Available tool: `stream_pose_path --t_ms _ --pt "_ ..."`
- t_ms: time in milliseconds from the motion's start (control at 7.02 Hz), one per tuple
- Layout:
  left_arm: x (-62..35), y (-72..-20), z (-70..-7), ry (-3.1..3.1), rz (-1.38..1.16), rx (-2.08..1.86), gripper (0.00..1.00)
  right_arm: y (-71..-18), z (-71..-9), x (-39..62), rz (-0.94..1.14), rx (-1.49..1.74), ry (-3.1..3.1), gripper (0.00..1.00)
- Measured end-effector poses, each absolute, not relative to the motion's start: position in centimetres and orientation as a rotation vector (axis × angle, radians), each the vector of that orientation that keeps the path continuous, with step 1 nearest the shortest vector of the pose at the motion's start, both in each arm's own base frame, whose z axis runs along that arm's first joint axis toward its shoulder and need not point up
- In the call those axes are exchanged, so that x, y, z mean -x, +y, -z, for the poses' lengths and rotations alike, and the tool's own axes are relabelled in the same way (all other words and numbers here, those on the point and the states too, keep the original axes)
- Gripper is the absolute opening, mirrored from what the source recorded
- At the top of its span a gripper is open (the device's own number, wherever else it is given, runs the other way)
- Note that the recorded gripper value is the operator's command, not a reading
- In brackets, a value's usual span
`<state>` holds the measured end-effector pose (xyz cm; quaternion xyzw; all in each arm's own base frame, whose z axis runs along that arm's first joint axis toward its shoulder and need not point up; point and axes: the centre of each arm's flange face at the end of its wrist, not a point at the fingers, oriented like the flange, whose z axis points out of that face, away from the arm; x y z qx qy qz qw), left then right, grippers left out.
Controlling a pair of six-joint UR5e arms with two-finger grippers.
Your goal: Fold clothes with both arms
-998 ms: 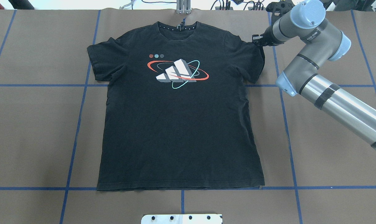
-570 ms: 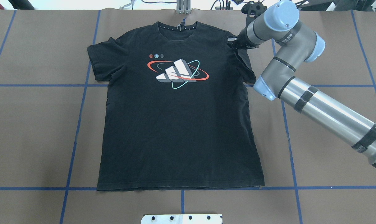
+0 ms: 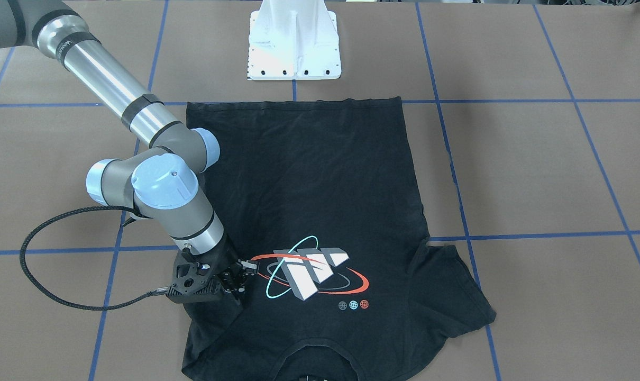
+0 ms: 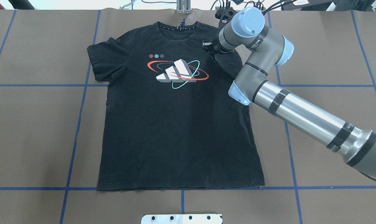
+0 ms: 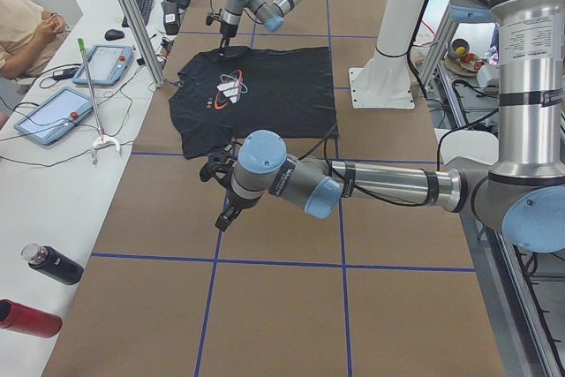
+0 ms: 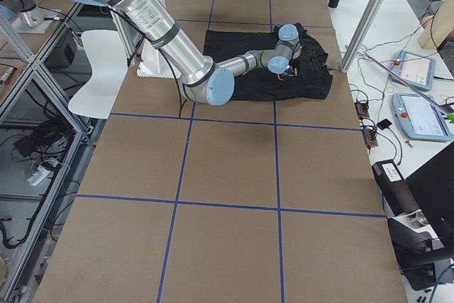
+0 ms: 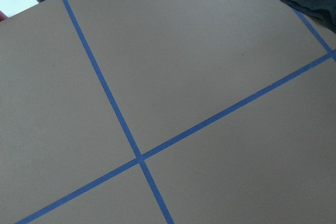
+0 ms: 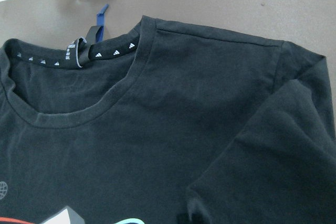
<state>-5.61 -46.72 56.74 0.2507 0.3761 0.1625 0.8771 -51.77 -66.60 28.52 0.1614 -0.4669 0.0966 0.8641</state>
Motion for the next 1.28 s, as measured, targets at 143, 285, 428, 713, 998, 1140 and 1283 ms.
stream_pose_path --t_ms 143,285,428,713,998,1140,1283 --pt "5.5 -47.1 -56.4 0.785 -0.344 -0.527 1.0 -67.1 -28.4 52.4 -0.216 -0.338 -0.966 0.96" --pt "4.7 -48.3 -55.7 0.792 -0.344 -0.528 1.0 -67.4 -28.0 53.2 -0.244 -0.328 -0.96 0.98" --pt "2.8 -50.4 -54.1 0.816 -0.329 -0.514 1.0 -67.4 -27.3 54.0 -0.286 -0.313 -0.965 0.99" --pt "-4.1 -55.2 -48.2 0.904 -0.253 -0.459 1.0 -66.7 -24.7 54.5 -0.386 -0.282 -1.014 1.0" --pt "-11.4 -59.8 -42.3 0.984 -0.23 -0.43 1.0 -63.6 -23.8 51.5 -0.413 -0.272 -1.066 1.0" --pt "-15.5 -62.0 -41.9 1.016 -0.229 -0.406 0.98 -61.0 -25.5 49.1 -0.401 -0.269 -1.085 1.0" --pt "-19.2 -64.7 -43.2 1.043 -0.234 -0.399 0.97 -58.4 -27.0 46.8 -0.383 -0.256 -1.107 1.0"
